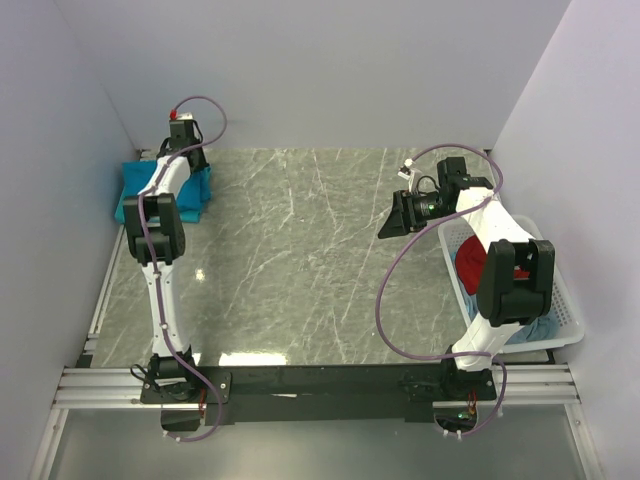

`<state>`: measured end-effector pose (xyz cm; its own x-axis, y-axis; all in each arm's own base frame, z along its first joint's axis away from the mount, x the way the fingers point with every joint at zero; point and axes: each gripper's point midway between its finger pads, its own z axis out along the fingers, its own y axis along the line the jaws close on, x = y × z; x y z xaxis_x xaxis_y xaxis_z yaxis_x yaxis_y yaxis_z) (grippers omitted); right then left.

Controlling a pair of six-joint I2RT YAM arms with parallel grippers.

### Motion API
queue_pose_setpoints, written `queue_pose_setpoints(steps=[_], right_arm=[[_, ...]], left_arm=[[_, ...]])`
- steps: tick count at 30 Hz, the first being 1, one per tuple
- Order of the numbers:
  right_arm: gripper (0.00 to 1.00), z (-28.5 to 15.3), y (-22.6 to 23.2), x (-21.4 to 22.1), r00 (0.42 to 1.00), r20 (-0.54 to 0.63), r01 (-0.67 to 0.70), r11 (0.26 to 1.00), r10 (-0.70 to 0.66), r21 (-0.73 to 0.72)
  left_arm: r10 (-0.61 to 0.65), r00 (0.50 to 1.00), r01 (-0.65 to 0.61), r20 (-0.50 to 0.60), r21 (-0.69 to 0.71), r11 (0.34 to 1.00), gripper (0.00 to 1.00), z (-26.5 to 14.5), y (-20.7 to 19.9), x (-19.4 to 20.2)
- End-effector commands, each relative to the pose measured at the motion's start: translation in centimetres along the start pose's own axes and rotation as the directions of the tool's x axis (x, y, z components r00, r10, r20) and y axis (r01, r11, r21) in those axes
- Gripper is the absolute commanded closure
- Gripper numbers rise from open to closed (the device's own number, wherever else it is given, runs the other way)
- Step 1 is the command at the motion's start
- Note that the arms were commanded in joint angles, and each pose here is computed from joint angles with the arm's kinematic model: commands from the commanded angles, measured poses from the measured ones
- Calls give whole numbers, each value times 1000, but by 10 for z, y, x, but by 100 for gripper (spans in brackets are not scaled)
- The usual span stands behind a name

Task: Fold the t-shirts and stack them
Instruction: Neatly place the folded tshirt to the corner, then reset both grippers

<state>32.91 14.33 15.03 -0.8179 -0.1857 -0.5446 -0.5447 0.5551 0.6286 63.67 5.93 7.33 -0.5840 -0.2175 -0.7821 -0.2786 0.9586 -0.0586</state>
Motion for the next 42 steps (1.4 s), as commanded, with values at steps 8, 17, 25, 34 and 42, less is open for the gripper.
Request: queue_pose_setpoints(steps=[8,17,25,34,42], right_arm=[[36,-2,6,-12,999,14,40,999,-40,-20],[34,-3,6,-12,999,16,45,999,-45,-13],[33,-17,-3,-21,991,42,122,984,-128,126],[29,-95,-23,-64,912,242,163,835,-330,525],[22,-191,-7,-76,767,392,-11,600,-508,800]], left_arm=[[51,995,-56,82,54,997,65,-19,-21,-30],[5,960,-19,282,47,999,43,-103,-17,-114],[-115,945,40,307,242,970,11,-206,-23,-95],[-154,975,67,158,450,891,1,-301,-17,-6],[-215,938,33,271,549,835,1,-375,-20,39]])
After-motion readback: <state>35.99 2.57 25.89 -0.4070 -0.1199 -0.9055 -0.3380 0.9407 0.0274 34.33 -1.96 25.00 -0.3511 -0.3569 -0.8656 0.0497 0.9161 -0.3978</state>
